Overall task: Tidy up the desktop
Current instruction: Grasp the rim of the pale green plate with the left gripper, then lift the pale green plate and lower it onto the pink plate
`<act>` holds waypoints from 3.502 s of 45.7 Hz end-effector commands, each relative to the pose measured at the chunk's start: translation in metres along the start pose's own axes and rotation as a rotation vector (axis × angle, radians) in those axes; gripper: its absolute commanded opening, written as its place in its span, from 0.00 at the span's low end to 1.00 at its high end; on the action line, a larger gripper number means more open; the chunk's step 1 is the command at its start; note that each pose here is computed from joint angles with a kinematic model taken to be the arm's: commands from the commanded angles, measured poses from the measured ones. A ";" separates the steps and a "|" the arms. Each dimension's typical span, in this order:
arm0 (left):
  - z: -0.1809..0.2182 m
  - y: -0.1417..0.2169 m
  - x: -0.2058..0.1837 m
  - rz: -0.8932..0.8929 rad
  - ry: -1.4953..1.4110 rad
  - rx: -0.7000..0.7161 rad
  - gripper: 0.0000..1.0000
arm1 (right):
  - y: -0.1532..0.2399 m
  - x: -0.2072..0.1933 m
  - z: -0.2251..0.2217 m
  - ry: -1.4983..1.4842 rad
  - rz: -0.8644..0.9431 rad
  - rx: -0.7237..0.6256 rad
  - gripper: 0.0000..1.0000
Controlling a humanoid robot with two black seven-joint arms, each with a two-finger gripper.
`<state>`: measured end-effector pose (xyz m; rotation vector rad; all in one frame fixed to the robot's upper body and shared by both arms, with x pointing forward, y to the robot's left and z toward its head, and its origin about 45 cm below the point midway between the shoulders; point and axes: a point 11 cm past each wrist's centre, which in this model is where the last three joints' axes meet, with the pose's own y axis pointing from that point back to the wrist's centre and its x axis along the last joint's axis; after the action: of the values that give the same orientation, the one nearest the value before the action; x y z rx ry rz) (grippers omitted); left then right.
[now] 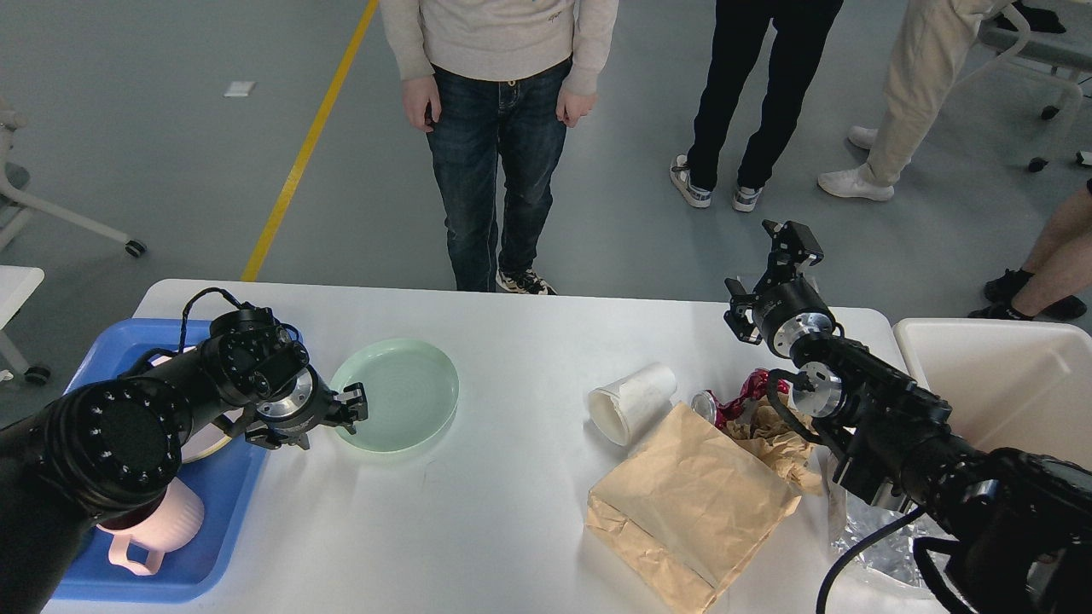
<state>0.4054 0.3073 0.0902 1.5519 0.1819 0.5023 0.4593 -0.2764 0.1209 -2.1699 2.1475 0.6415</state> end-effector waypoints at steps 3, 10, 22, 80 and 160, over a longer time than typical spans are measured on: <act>-0.001 -0.002 -0.002 -0.008 0.002 0.001 0.59 | 0.000 0.000 0.000 0.000 0.000 0.000 1.00; -0.001 -0.002 -0.004 -0.016 -0.002 0.002 0.55 | 0.000 0.000 0.000 0.000 0.000 0.000 1.00; -0.001 -0.002 -0.015 -0.107 -0.028 0.001 0.36 | 0.000 0.000 0.000 0.000 0.000 0.000 1.00; -0.001 0.030 0.002 -0.206 -0.074 -0.008 0.00 | 0.000 0.000 0.000 0.000 0.000 0.000 1.00; -0.182 0.129 0.119 0.205 0.267 0.149 0.00 | 0.000 0.000 0.000 0.000 0.000 0.000 1.00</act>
<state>0.4111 0.5088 0.2446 1.6271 0.2954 0.8212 0.4593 -0.2764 0.1208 -2.1699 2.1477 0.6415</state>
